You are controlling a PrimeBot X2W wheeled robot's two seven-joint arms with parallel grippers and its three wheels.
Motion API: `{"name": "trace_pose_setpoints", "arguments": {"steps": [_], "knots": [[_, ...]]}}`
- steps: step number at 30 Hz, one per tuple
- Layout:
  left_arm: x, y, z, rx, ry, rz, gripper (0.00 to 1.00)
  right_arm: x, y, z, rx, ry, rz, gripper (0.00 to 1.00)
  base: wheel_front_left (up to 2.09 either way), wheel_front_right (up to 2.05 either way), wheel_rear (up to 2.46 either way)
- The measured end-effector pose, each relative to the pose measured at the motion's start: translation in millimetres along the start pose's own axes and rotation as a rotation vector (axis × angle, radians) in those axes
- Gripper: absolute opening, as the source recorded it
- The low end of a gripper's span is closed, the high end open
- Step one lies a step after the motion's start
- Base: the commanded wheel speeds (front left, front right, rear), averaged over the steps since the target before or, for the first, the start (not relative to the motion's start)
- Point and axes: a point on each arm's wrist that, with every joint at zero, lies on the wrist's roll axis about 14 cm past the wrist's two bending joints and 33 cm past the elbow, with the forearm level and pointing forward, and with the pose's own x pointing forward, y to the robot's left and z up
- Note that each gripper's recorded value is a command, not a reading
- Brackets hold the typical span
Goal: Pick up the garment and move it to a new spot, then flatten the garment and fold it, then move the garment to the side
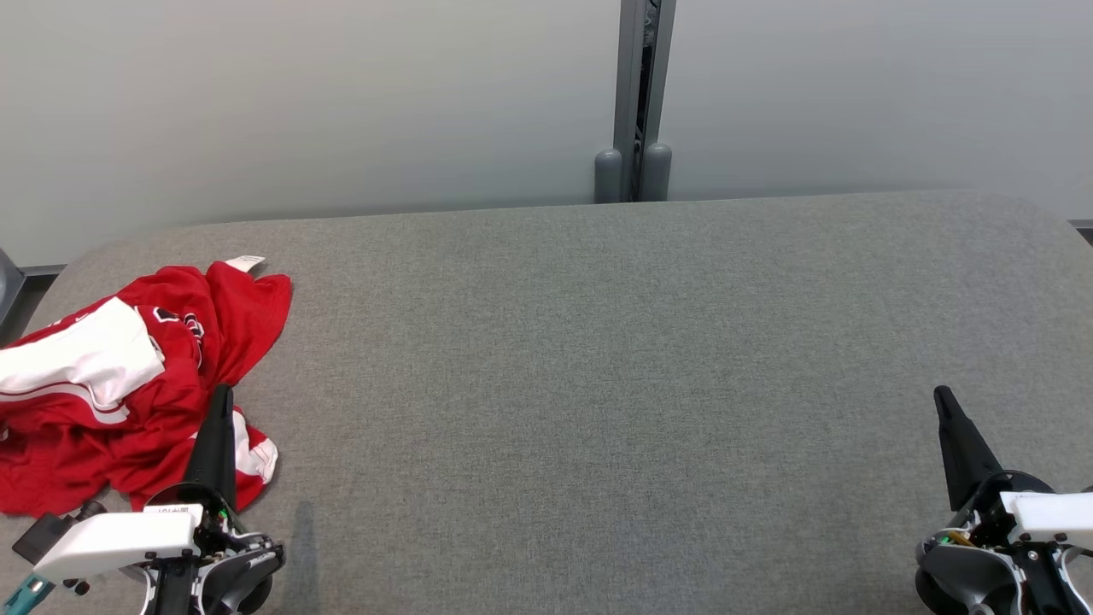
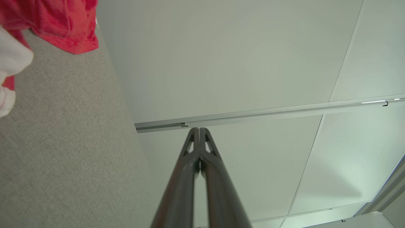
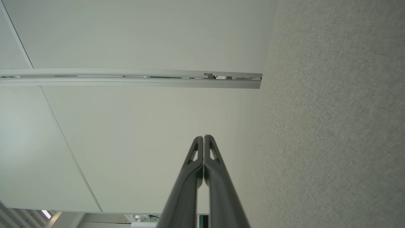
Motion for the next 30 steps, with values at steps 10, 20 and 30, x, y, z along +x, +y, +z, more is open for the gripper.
{"name": "trace_pose_setpoints", "arguments": {"steps": [10,20,30], "knots": [[0.0,0.0,0.0,0.000,0.000,0.000,0.00,0.0,0.0,0.0,0.000,0.000,0.000,0.00,0.00,0.00,0.00],[0.0,0.0,0.0,0.000,0.000,0.000,0.00,0.0,0.0,0.0,0.000,0.000,0.000,0.00,0.00,0.00,0.00],[0.0,0.0,0.0,0.000,0.000,0.000,0.00,0.0,0.0,0.0,0.000,0.000,0.000,0.00,0.00,0.00,0.00]]}}
